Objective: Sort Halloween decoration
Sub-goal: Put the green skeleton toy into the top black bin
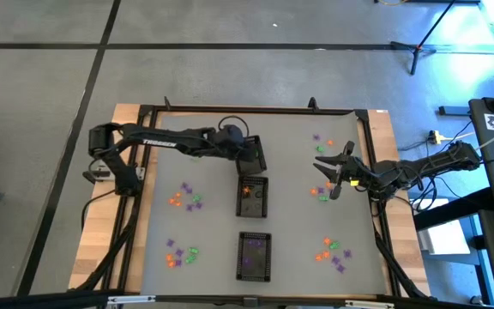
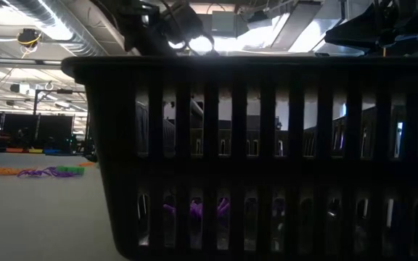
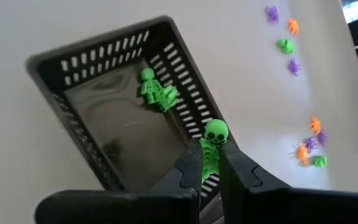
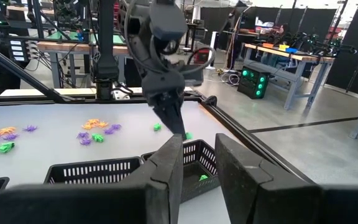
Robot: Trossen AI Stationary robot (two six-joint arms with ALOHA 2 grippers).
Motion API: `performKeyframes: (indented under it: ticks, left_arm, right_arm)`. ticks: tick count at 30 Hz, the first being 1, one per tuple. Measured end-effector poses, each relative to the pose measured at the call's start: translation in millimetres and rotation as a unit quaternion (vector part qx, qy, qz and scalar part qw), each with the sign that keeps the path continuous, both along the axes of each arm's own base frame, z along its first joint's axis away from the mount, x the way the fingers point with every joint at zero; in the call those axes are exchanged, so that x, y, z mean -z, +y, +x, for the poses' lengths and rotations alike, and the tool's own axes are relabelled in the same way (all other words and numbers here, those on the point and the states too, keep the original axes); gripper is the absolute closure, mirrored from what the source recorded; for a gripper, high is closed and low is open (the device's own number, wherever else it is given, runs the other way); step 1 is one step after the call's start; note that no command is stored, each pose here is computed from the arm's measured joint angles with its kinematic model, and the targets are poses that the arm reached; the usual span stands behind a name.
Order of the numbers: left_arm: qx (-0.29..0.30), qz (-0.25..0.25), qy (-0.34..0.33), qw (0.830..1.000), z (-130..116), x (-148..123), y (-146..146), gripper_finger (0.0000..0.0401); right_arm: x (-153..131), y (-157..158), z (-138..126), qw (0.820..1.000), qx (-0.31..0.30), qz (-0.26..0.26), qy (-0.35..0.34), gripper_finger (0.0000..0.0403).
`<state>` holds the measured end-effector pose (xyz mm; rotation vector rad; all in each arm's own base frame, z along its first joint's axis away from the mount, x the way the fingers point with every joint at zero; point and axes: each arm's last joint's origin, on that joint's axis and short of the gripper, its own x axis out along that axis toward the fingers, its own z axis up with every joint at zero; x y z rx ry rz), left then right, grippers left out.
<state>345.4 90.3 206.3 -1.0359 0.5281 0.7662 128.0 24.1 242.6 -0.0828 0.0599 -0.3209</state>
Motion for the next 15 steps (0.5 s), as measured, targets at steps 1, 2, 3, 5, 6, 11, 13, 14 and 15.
performKeyframes:
  ticks: [1,2,3,5,6,11,13,14,15]
  left_arm:
    - [0.001,-0.001,-0.002,1.0,1.6,2.1,0.3,0.0387]
    - [0.002,-0.002,-0.002,1.0,2.6,3.7,0.5,0.0387]
    - [0.001,-0.005,-0.003,1.0,2.9,4.1,0.5,0.0387]
    - [-0.002,-0.007,-0.007,1.0,3.3,3.9,0.6,0.0382]
    - [-0.002,-0.007,-0.006,1.0,3.2,4.0,0.6,0.0376]
    - [0.007,-0.003,0.004,1.0,2.4,5.0,-0.4,0.0311]
    - [0.008,-0.004,0.009,1.0,1.7,5.7,-0.6,0.0274]
    - [0.008,-0.004,0.011,1.0,1.4,5.9,-0.6,0.0255]
    - [0.008,-0.005,0.012,1.0,1.3,6.0,-0.7,0.0236]
  right_arm:
    - [0.0,0.0,0.0,1.0,0.0,0.0,0.0,0.031]
    - [0.1,0.0,0.1,1.0,0.0,0.0,0.0,0.031]
    - [0.0,0.0,0.0,1.0,0.0,0.0,0.0,0.031]
    - [0.0,0.0,0.1,1.0,0.0,0.0,0.0,0.0311]
    - [0.0,0.0,0.0,1.0,0.0,0.0,0.0,0.031]
    - [0.0,0.0,0.0,1.0,0.0,0.0,0.0,0.031]
    - [0.0,0.0,0.0,1.0,0.0,0.0,0.0,0.031]
    - [0.0,0.0,0.0,1.0,0.0,0.0,0.0,0.031]
    - [0.0,0.0,0.1,1.0,0.0,0.0,0.0,0.031]
